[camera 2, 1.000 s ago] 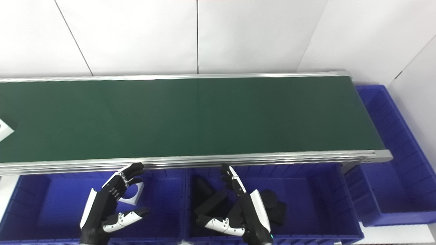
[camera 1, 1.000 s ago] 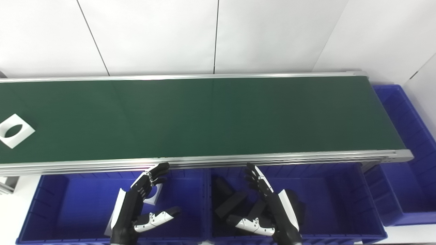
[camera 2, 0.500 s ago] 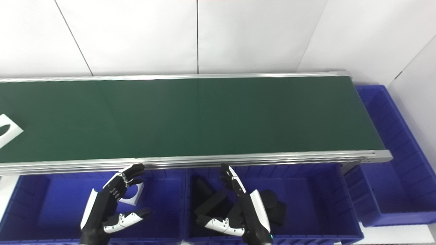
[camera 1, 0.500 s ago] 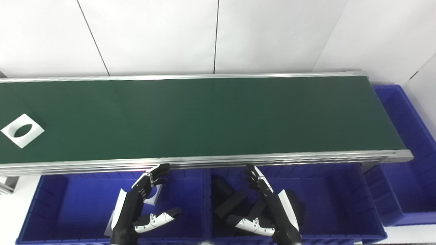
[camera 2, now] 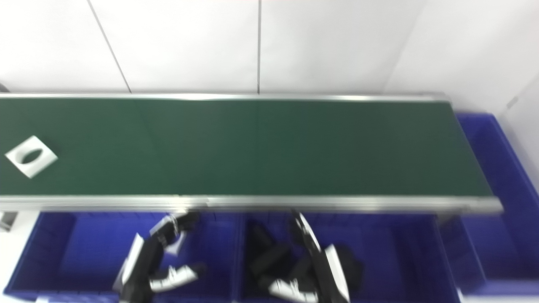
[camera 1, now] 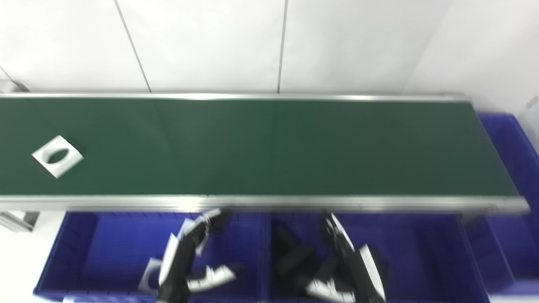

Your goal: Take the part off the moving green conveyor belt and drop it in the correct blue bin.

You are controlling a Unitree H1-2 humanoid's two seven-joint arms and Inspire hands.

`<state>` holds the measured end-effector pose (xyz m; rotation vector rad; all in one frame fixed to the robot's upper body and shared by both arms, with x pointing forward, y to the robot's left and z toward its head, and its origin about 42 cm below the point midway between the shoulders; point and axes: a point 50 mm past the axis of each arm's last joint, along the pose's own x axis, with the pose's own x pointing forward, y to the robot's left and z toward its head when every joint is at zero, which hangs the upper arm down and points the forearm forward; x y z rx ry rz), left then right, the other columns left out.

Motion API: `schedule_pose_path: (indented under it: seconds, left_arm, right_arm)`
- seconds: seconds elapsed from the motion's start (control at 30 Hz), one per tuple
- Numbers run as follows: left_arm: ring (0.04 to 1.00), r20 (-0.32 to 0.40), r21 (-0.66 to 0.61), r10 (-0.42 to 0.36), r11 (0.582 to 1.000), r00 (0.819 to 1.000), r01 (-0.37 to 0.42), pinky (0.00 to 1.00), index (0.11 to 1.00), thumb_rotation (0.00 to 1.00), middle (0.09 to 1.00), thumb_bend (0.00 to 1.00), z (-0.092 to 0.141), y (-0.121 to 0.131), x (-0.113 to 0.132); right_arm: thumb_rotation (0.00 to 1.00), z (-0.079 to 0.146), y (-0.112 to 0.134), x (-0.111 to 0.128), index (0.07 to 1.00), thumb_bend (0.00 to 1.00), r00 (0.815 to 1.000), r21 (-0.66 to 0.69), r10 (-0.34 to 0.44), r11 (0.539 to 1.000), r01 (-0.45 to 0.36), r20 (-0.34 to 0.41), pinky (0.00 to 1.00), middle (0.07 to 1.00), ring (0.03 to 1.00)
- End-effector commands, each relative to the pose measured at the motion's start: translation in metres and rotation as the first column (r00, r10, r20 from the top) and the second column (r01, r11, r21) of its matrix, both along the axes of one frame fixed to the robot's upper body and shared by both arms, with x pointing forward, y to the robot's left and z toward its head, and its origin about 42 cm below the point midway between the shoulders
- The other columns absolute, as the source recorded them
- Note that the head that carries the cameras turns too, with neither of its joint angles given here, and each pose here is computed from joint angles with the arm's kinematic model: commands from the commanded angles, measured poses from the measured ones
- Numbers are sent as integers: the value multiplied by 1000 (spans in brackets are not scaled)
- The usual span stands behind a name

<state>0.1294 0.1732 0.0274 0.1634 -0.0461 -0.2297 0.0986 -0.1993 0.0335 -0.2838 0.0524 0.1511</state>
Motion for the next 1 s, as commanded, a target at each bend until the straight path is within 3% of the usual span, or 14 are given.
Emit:
schedule_pose_path:
  seconds: [0.0,0.63,0.8,0.97]
  left_arm:
    - [741,43,-14,13,1000,999,-13,671,716,380,762,894,4,-1,7]
    - [719,99,33,18,999,995,-21,640,695,355,751,939,-2,-13,11]
    - [701,138,8,40,999,990,-41,615,689,370,734,953,8,-12,16]
    - [694,218,-72,69,996,973,-54,607,685,345,731,973,38,-10,27]
  right_arm:
    - [411,6,-1,4,960,822,998,35,-3,999,1,61,828,906,877]
    - [364,-1,-11,7,980,785,999,40,-8,999,7,34,876,911,905]
    - [358,-4,-11,10,978,784,999,46,-8,999,6,41,878,909,900]
    - [348,-5,-11,12,980,782,999,54,-10,999,8,43,885,906,901]
